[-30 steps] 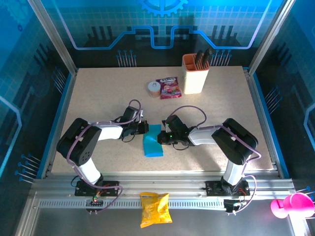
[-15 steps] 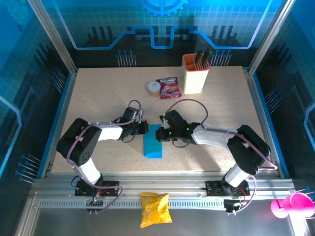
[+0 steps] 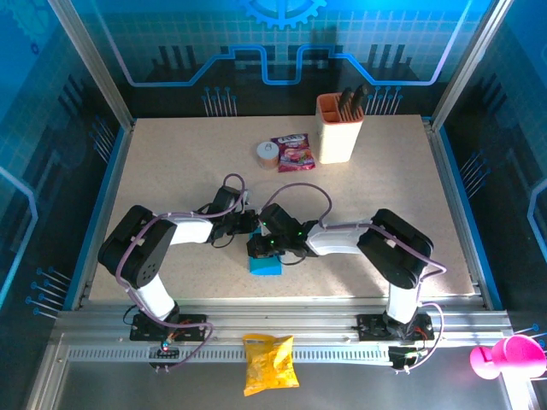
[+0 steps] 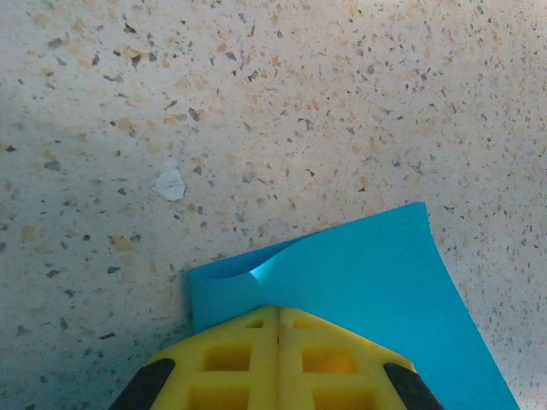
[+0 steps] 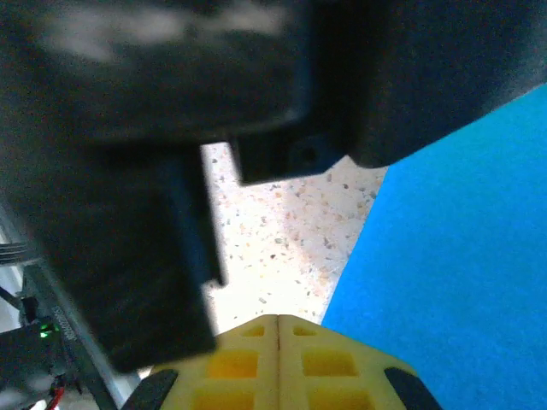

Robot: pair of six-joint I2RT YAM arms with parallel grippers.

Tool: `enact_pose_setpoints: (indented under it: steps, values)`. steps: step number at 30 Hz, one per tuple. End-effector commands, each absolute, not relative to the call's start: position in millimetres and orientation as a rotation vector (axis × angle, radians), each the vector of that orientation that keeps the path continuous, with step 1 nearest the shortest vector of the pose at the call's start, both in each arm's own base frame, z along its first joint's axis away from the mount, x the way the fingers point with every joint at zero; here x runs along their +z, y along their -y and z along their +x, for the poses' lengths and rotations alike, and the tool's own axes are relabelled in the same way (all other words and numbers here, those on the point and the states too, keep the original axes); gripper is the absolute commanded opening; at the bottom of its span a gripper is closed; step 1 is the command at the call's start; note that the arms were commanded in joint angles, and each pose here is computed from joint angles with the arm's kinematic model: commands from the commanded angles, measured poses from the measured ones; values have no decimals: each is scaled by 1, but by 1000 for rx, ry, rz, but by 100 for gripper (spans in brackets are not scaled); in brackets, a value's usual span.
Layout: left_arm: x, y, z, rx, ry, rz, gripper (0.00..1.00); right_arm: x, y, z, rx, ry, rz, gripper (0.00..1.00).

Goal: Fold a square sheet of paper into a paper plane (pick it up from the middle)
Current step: Fold the square sheet of paper in half at the center of the table.

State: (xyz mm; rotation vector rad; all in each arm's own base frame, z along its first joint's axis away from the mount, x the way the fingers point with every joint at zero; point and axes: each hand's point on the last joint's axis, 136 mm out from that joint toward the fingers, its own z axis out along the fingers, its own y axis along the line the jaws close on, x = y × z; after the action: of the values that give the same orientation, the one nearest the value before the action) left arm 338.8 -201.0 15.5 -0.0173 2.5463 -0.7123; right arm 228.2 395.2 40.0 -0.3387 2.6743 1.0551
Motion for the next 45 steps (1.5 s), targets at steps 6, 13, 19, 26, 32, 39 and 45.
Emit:
enact_pose_setpoints:
  steps: [6, 13, 19, 26, 32, 39, 45]
  values:
    - [-9, 190, 324, -663, -2634, -41, 0, -11, -393, 210, 1014, -2773, -315, 0]
    - [-14, 189, 322, -657, -2644, -44, 0, -23, -388, 188, 983, -2807, -389, 0]
    - [-17, 188, 321, -651, -2650, -47, 0, -17, -393, 172, 977, -2798, -480, 0]
    - [-20, 187, 321, -641, -2658, -45, 0, -8, -398, 153, 951, -2770, -590, 0]
    - [-20, 187, 321, -636, -2659, -43, 0, -9, -389, 132, 913, -2776, -662, 0]
    - [-24, 186, 321, -634, -2670, -54, 0, -8, -385, 115, 903, -2776, -695, 0]
    - [-25, 187, 322, -633, -2674, -57, 0, -15, -369, 105, 921, -2791, -642, 0]
